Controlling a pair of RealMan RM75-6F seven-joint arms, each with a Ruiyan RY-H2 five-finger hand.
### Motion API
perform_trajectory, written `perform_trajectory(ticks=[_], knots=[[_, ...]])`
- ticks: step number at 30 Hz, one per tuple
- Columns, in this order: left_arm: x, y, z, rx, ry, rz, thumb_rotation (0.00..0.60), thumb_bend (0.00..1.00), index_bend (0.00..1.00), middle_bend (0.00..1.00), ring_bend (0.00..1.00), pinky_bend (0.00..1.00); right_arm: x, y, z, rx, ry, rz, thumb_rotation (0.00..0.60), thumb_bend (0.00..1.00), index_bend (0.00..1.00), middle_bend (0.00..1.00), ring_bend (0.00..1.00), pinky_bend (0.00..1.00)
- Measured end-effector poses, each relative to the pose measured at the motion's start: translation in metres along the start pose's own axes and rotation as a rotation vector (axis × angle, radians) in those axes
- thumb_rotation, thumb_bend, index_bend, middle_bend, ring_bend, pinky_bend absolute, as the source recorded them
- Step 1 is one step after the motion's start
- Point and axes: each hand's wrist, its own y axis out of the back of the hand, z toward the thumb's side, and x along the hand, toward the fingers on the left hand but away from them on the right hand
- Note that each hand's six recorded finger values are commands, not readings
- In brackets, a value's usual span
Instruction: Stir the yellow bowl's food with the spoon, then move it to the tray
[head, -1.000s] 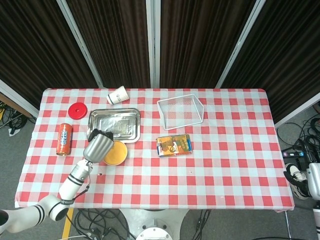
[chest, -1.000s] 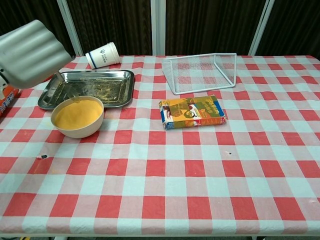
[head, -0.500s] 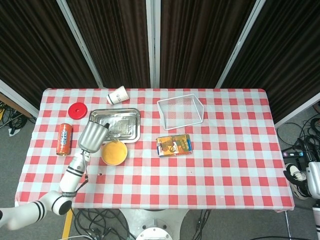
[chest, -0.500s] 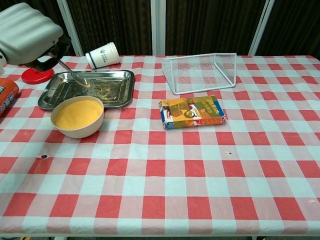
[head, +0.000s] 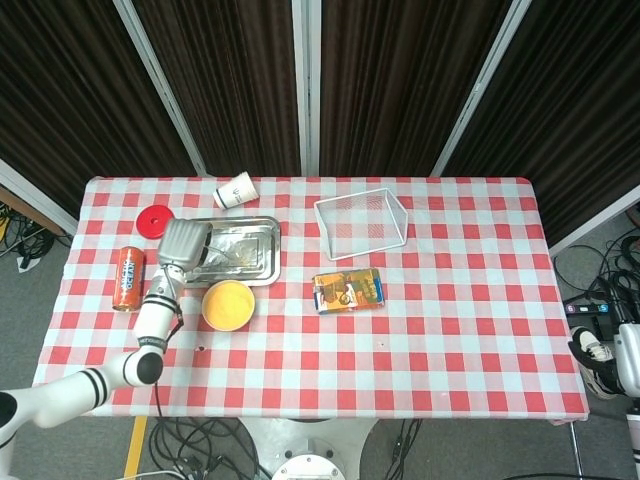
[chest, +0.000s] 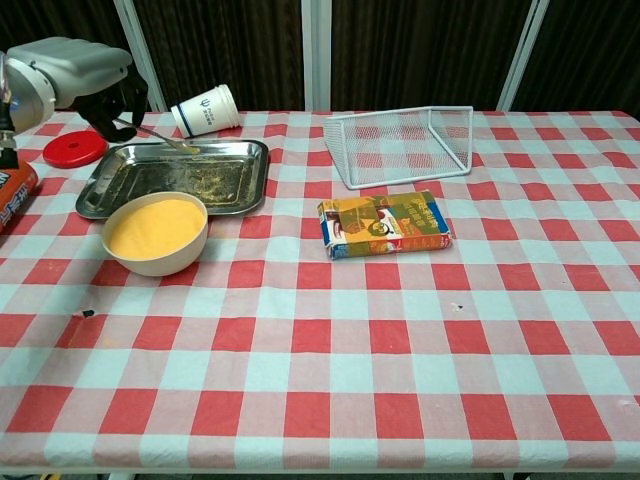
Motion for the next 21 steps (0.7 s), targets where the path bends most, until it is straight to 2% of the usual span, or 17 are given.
perform_trajectory(ticks=[3,7,9,12,13,15,19,21], knots=[[0.007,-0.002,0.001,-0.007,0.023,-0.017,0.600,0.27,0.37,0.80,0.78,0.92,0.001,0.000,0.000,0.004,0.002,0.004,0.600,0.11,0.06,0.24,0.10,0.25],[0.007,-0.004,-0.003,-0.025,0.039,-0.018,0.600,0.17,0.25,0.59,0.59,0.89,0.000,-0.003,0.001,0.014,0.012,0.026,0.600,0.11,0.06,0.24,0.10,0.25],[0.005,-0.003,-0.007,-0.039,0.045,-0.020,0.600,0.14,0.23,0.46,0.46,0.79,-0.001,-0.005,0.003,0.023,0.027,0.041,0.600,0.11,0.06,0.23,0.10,0.25],[-0.001,0.001,-0.016,-0.078,0.057,-0.006,0.600,0.13,0.23,0.36,0.35,0.61,-0.002,-0.007,0.009,0.039,0.063,0.063,0.600,0.12,0.06,0.22,0.08,0.22],[-0.004,0.003,-0.020,-0.087,0.062,0.006,0.600,0.12,0.23,0.34,0.32,0.53,-0.002,-0.008,0.012,0.047,0.080,0.073,0.600,0.13,0.06,0.21,0.07,0.22],[-0.013,0.009,-0.032,-0.096,0.076,0.047,0.600,0.12,0.23,0.32,0.30,0.46,-0.003,-0.009,0.015,0.059,0.099,0.089,0.600,0.14,0.06,0.19,0.05,0.20],[-0.041,0.020,-0.061,-0.102,0.097,0.148,0.600,0.12,0.23,0.31,0.28,0.36,-0.007,-0.012,0.020,0.064,0.126,0.115,0.600,0.14,0.06,0.15,0.01,0.17],[-0.064,0.022,-0.081,-0.101,0.103,0.191,0.600,0.12,0.23,0.31,0.28,0.34,-0.007,-0.014,0.022,0.063,0.135,0.124,0.600,0.15,0.06,0.14,0.01,0.16]])
